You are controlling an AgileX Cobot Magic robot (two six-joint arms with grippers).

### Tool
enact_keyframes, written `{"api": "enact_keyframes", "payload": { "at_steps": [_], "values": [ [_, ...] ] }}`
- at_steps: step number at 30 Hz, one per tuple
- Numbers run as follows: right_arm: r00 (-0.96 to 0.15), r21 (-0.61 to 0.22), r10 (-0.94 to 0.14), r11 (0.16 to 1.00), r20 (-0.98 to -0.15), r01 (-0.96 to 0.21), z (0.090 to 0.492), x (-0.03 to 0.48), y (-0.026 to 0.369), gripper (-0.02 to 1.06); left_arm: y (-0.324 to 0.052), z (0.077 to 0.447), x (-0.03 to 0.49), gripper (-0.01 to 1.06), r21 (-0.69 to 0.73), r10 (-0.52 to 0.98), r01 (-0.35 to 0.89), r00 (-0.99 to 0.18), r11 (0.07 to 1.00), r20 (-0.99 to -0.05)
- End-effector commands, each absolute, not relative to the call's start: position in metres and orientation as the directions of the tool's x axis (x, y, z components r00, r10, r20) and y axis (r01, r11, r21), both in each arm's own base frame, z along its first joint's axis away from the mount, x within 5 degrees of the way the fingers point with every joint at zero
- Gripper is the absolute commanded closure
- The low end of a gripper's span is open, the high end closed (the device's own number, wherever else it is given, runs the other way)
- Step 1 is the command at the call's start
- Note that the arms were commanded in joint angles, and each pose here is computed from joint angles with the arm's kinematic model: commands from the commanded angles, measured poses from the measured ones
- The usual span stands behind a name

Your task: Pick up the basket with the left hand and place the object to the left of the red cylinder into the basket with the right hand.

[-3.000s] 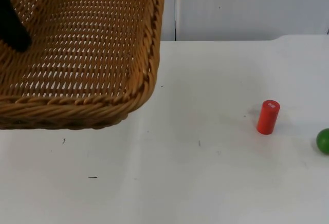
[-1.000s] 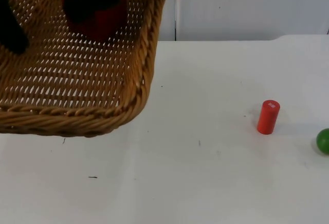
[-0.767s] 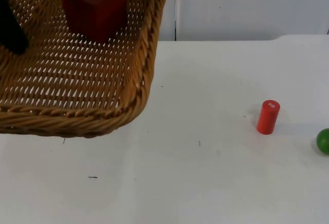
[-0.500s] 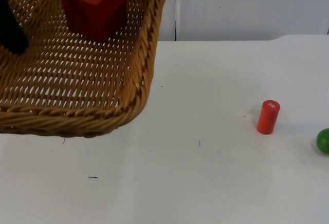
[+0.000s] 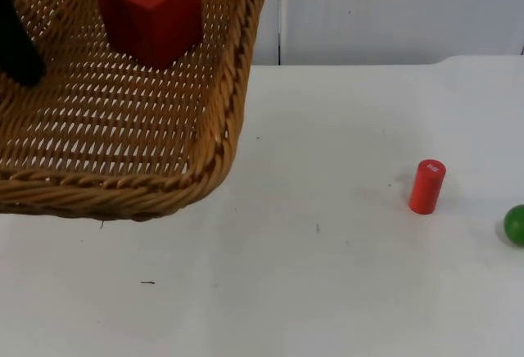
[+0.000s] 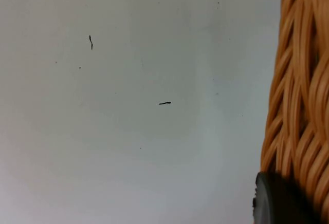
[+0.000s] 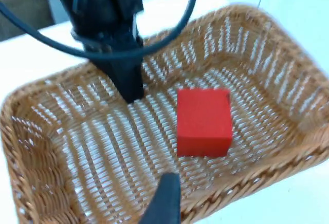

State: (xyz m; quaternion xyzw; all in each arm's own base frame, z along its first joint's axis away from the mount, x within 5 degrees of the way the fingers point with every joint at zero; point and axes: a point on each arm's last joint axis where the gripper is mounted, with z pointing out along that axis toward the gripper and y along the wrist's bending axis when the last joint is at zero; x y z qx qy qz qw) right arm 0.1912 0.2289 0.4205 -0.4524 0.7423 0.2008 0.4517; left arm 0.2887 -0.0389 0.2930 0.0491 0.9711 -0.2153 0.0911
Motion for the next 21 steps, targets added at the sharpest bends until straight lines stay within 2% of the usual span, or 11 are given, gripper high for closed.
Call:
{"api": "enact_keyframes", "payload": {
  "at_steps": [1,11,21],
  "values": [
    [-0.152,-0.122,-0.463,0.509,-0.873,-0.852,0.434,0.179,0.218,0.27,-0.042,0.297,0.288,1.05,-0.440,0.050,0.140,-0.977,0.887,-0.210],
    [-0.112,-0.138,-0.438,0.498,-0.892,-0.856,0.465,0.138,0.173,0.27,-0.043,0.297,0.288,1.05,-0.441,0.053,0.143,-0.976,0.886,-0.212],
    [-0.054,-0.154,-0.361,0.522,-0.931,-0.839,0.454,0.103,0.132,0.27,-0.043,0.297,0.288,1.05,-0.440,0.055,0.146,-0.976,0.886,-0.213]
  ]
}}
